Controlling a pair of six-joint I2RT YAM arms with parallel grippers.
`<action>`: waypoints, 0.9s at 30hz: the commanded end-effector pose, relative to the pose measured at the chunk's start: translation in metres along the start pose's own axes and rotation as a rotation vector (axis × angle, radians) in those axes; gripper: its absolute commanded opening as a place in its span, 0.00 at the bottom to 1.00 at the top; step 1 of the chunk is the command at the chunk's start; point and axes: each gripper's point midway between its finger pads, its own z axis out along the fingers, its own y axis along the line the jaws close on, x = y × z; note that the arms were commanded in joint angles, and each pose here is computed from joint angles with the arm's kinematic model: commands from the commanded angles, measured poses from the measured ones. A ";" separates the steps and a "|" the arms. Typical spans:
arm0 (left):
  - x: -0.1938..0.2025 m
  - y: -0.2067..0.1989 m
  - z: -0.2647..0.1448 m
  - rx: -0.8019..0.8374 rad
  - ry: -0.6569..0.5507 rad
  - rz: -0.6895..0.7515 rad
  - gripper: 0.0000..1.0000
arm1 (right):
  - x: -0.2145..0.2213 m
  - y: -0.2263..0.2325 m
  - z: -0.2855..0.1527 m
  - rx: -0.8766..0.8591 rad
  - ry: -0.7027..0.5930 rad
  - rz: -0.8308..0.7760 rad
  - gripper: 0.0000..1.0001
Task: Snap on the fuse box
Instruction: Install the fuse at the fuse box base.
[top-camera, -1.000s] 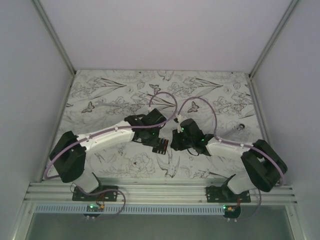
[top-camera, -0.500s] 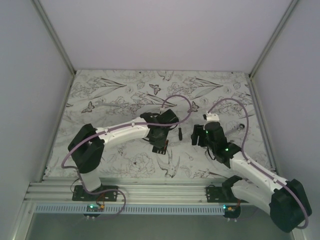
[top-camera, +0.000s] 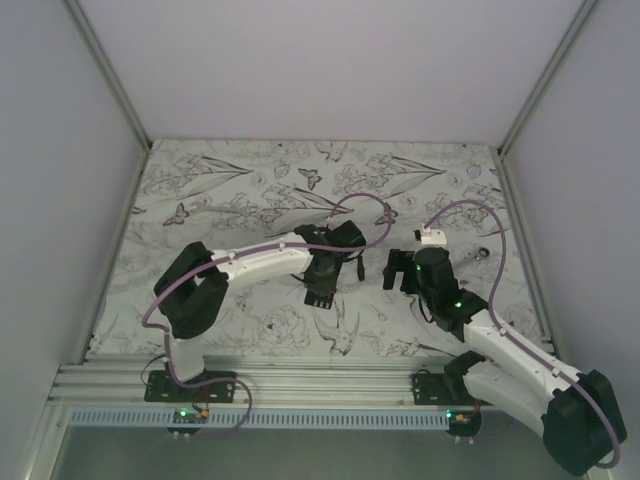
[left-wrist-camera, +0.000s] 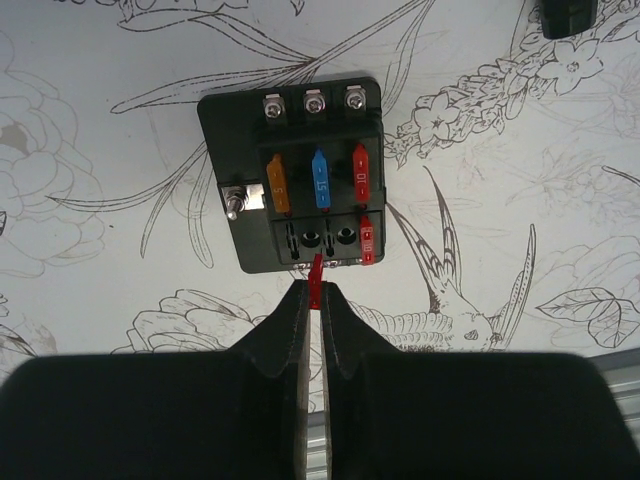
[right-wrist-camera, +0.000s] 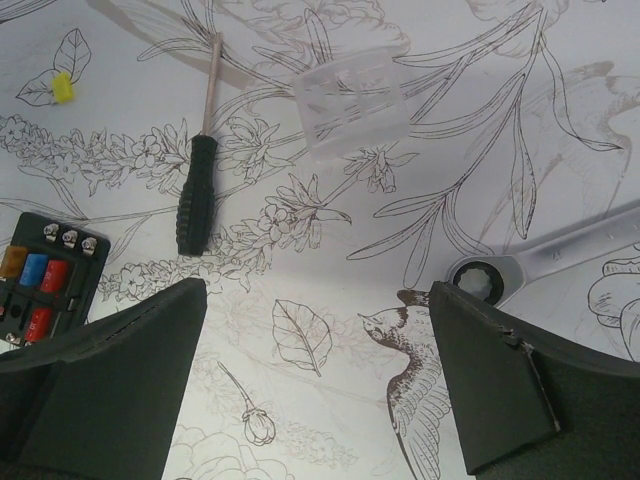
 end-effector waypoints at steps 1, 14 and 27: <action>0.004 0.006 0.000 -0.047 0.025 0.028 0.00 | -0.008 -0.006 -0.001 0.033 -0.035 0.028 1.00; 0.006 0.003 0.008 -0.058 0.045 0.031 0.00 | -0.007 -0.006 0.001 0.032 -0.027 0.023 1.00; 0.005 0.004 0.014 -0.080 0.047 0.022 0.00 | -0.005 -0.004 0.002 0.026 -0.018 0.019 0.99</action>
